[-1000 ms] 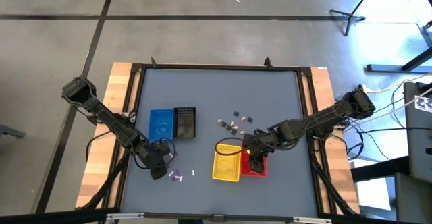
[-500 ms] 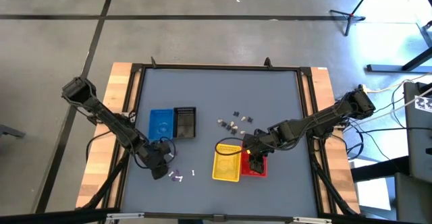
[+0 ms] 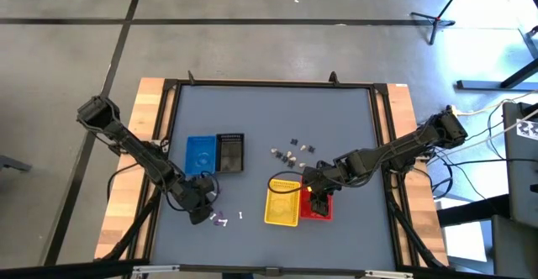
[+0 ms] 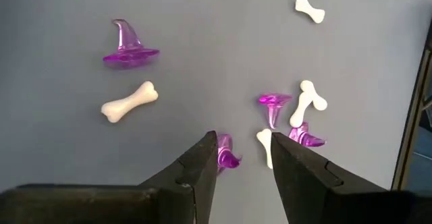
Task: Sort Halloween decoration
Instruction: Put the witch hat toy into the black bin
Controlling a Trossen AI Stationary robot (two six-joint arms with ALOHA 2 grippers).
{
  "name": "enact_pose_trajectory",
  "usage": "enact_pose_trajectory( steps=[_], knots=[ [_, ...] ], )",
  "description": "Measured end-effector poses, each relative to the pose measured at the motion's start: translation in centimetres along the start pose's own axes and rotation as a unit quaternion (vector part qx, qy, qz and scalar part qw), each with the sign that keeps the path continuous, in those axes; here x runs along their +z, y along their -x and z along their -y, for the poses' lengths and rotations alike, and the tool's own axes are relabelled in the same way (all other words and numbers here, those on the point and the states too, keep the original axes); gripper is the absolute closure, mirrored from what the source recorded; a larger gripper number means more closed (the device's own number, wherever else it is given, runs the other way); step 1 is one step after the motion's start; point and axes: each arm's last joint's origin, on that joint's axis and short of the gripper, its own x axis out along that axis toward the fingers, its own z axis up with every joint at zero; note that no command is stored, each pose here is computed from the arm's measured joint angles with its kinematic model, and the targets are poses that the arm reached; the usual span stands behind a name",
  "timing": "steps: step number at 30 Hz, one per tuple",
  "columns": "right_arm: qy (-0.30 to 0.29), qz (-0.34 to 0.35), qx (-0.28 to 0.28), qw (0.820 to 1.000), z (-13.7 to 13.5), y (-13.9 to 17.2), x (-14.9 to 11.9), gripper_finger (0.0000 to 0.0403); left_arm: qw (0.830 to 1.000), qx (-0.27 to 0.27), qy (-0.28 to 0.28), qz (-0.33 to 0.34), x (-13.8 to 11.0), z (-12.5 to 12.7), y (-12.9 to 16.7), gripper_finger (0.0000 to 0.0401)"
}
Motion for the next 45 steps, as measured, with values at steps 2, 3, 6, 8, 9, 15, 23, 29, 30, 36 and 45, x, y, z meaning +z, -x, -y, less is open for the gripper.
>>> enact_pose_trajectory(
  steps=[2, 3, 6, 8, 9, 15, 23, 29, 30, 36, 45],
  knots=[
    [0.000, 0.000, 0.000, 1.000, 0.00, 0.00, 0.00, 0.0214, 1.000, 0.001, 0.000, 0.000, -0.01, -0.02, -0.01, 0.0272],
    [0.000, 0.000, 0.000, 1.000, 0.01, 0.00, 0.00, 0.0214, 1.000, 0.002, -0.001, -0.001, -0.02, -0.05, -0.01, 0.0272],
    [0.000, 0.000, 0.000, 1.000, 0.00, 0.00, 0.00, 0.0214, 1.000, 0.017, -0.003, -0.007, -0.13, -0.33, -0.03, 0.0272],
    [0.000, 0.000, 0.000, 1.000, 0.00, 0.00, 0.00, 0.0214, 1.000, 0.022, -0.004, -0.009, -0.19, -0.43, -0.05, 0.0272],
    [0.000, 0.000, 0.000, 1.000, 0.00, 0.00, -0.01, 0.0214, 1.000, 0.024, -0.005, -0.010, -0.21, -0.46, -0.05, 0.0272],
    [0.000, 0.000, 0.000, 1.000, 0.00, 0.00, 0.00, 0.0214, 1.000, 0.028, -0.006, -0.007, -0.21, -0.53, -0.05, 0.0274],
    [0.000, 0.000, 0.000, 1.000, 0.00, 0.00, 0.00, 0.0214, 1.000, 0.029, -0.006, -0.006, -0.20, -0.53, -0.05, 0.0327],
    [0.000, 0.000, 0.000, 1.000, 0.00, 0.00, 0.00, 0.0214, 1.000, 0.028, -0.006, -0.006, -0.20, -0.52, -0.05, 0.0387],
    [0.000, 0.000, 0.000, 1.000, 0.00, 0.00, 0.00, 0.0214, 1.000, 0.027, -0.005, -0.005, -0.19, -0.50, -0.05, 0.0393],
    [0.000, 0.000, 0.000, 1.000, 0.00, 0.00, 0.00, 0.0214, 1.000, 0.026, -0.005, -0.005, -0.18, -0.48, -0.05, 0.0398],
    [0.000, 0.000, 0.000, 1.000, 0.00, 0.00, 0.01, 0.0214, 1.000, -0.002, 0.014, -0.021, 0.55, -0.36, 0.24, 0.0400]
  ],
)
